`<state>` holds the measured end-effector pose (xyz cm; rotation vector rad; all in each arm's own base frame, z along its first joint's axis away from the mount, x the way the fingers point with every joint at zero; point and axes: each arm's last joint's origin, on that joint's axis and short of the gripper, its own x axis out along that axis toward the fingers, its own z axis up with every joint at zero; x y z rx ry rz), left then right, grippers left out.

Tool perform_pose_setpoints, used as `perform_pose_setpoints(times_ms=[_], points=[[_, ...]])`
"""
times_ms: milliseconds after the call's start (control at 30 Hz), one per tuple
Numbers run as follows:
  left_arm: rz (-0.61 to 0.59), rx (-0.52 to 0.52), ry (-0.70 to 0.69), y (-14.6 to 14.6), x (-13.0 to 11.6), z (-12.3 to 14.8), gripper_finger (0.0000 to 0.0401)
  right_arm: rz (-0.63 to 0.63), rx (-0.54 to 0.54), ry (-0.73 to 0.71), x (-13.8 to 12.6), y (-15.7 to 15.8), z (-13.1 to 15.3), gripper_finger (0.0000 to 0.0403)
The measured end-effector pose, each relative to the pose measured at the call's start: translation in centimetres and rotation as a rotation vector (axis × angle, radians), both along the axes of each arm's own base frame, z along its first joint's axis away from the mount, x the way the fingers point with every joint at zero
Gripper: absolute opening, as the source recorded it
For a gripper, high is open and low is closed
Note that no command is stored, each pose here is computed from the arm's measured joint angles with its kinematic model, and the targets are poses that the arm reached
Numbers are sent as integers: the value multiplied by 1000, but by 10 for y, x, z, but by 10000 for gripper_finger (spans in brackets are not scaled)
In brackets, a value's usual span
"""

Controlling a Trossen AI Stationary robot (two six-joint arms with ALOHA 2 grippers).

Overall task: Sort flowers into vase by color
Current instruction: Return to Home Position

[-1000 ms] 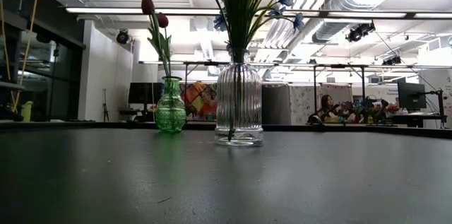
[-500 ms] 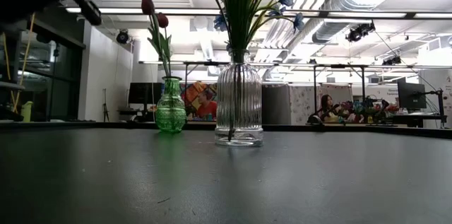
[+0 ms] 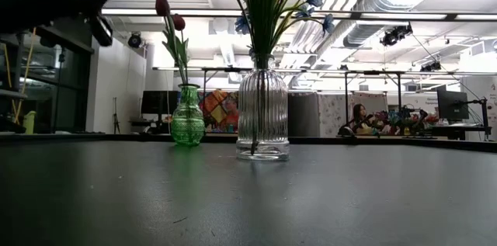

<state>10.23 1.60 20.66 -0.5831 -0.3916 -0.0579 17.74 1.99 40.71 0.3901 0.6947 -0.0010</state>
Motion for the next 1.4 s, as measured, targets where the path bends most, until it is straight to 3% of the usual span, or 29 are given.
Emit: perform_pose_setpoints(times_ms=[133, 267, 400, 633, 833, 1067, 1400], points=[[-5, -20, 109, 1, 3, -10, 0, -27, 93, -240, -25, -3, -51, 0], [-28, -19, 142, 0, 4, -13, 0, -15, 133, -475, -22, -9, -100, 0], [-37, -16, 143, 0, 4, -13, 0, 31, 86, -576, -14, -19, -142, 0], [-26, -21, 151, 0, 4, -14, 0, -5, -5, -704, -25, -30, -182, 0], [-26, -21, 150, 0, 4, -14, 0, -22, 65, -835, -48, -28, -221, 0], [-24, -23, 157, 0, 4, -15, 0, 0, -10, -766, -51, -27, -225, 0], [-28, -18, 130, -3, -9, -15, 0, -10, 9, -609, -53, -27, -242, 0]])
